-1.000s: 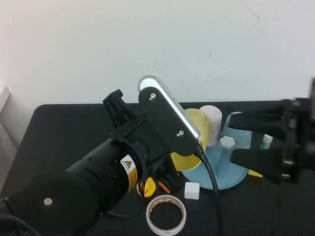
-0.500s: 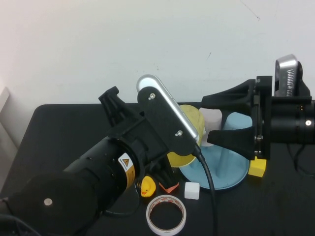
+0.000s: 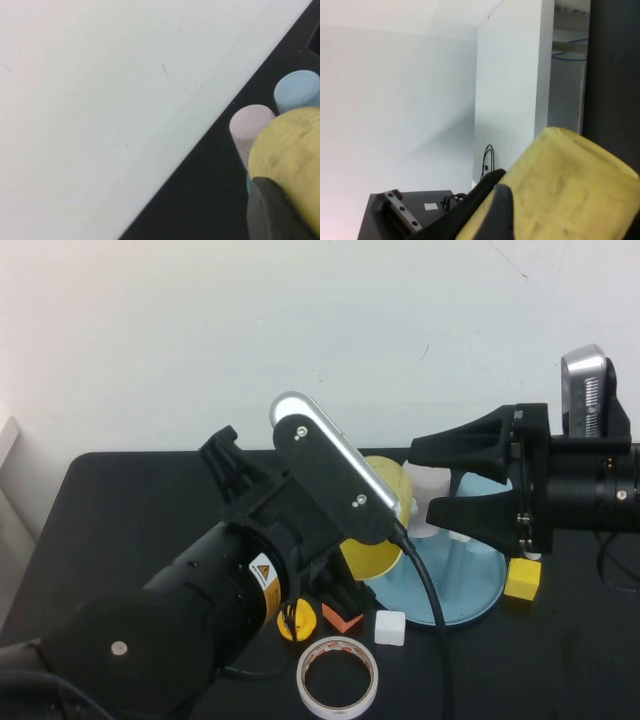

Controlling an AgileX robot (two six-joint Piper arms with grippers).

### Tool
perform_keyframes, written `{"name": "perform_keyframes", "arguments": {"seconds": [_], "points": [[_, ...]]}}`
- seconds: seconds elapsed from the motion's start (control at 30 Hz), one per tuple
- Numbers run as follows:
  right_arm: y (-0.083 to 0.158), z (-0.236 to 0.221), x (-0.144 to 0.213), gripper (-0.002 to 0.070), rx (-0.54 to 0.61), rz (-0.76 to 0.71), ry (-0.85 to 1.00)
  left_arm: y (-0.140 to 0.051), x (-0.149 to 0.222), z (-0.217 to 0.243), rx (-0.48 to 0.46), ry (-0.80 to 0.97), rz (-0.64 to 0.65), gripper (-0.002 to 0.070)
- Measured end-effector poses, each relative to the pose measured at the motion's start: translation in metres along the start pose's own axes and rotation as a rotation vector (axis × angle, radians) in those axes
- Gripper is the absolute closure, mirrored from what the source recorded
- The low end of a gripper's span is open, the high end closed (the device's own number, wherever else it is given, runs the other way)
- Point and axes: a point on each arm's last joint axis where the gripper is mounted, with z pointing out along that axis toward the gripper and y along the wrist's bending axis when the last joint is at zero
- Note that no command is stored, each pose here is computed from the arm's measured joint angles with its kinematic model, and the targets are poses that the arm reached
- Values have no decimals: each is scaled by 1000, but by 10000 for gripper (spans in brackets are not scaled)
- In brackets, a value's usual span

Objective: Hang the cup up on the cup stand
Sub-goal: Adjust the cup with two arms

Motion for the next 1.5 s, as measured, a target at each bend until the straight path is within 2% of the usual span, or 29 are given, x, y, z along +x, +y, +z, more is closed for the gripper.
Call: {"name": "perform_keyframes", "arguments": {"seconds": [0.27,0.77,1.03,1.17,1.23,1.33,1.5], "points": [[-1,0,-1,25,8,-4,-9,0,0,0,-3,2,-15,670],[-3,0,-3,25,30,-47,-33,9,3,0,-106,28,-49,670],[-3,0,-3,24,31,-50,-33,12,3,-2,-123,28,-138,669],[-3,0,-3,24,31,-54,-33,17,6,-10,-119,82,-239,670],[-3,0,-3,24,31,-54,-34,21,12,-14,-101,150,-278,670],[-3,0,-3,24,31,-54,-34,27,21,-16,-29,230,-273,670],[-3,0,-3,24,31,-56,-34,21,17,-19,186,180,-158,669]]}}
